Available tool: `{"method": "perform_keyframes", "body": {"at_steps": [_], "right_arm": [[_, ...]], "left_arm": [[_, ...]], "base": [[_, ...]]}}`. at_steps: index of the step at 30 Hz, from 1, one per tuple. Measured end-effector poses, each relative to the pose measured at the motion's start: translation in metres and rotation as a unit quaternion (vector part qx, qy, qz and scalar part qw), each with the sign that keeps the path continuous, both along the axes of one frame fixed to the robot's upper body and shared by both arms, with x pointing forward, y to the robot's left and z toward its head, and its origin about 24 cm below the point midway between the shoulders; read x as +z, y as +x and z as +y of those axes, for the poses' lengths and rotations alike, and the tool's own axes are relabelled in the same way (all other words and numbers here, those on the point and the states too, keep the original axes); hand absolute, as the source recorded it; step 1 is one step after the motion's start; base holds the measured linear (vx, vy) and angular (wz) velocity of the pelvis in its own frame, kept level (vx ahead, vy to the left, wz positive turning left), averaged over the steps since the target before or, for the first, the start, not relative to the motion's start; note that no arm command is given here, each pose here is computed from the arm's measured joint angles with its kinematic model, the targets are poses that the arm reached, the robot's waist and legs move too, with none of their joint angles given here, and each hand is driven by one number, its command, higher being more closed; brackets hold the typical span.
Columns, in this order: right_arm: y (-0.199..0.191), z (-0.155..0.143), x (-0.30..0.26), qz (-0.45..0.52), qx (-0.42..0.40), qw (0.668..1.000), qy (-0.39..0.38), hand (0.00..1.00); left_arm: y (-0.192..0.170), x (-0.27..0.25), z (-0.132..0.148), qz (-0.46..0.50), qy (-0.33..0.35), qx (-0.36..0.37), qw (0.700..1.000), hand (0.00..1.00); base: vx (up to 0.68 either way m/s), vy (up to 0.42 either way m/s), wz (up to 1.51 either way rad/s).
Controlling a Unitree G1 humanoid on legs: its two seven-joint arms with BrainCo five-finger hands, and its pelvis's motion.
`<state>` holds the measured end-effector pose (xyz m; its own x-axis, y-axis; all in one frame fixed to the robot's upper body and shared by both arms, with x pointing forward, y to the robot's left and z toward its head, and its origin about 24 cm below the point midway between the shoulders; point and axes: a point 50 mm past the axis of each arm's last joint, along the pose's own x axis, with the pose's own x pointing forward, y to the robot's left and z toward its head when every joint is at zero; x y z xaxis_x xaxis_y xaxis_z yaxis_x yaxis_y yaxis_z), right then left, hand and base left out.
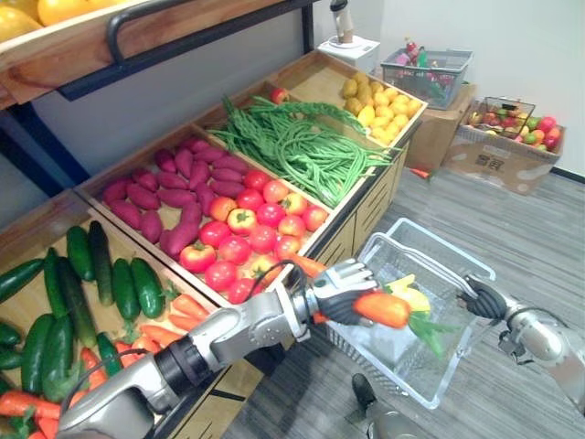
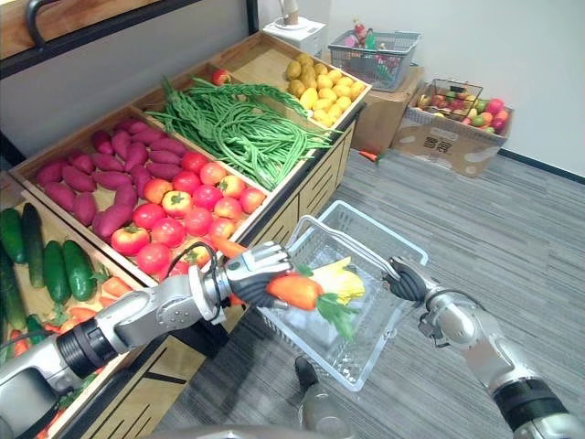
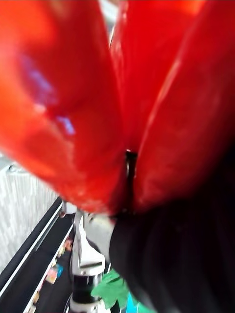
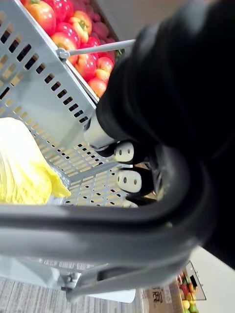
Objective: Pick vegetable in the basket
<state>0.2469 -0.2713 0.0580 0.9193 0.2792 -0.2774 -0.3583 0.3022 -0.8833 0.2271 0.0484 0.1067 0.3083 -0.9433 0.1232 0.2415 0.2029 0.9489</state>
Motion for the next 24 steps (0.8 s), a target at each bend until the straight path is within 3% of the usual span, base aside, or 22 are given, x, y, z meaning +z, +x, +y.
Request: {"method": "perform_keyframes", "body": {"at_steps": [11, 24], "right_arm": [[-0.009, 0.018, 0.014, 0.060, 0.095, 0.994, -0.014, 1.00], [-0.014, 0.051, 0.026, 0.062, 0.164, 0.983, 0.048, 1.00]], "left_arm": [[-0.021, -0.015, -0.023, 0.046, 0.035, -0.079, 0.995, 1.00], [-0.008, -0.037, -0.051, 0.098, 0.024, -0.046, 0.994, 1.00]], "base": [[0.03, -0.020, -0.22], [0.04, 0.006, -0.09]]}}
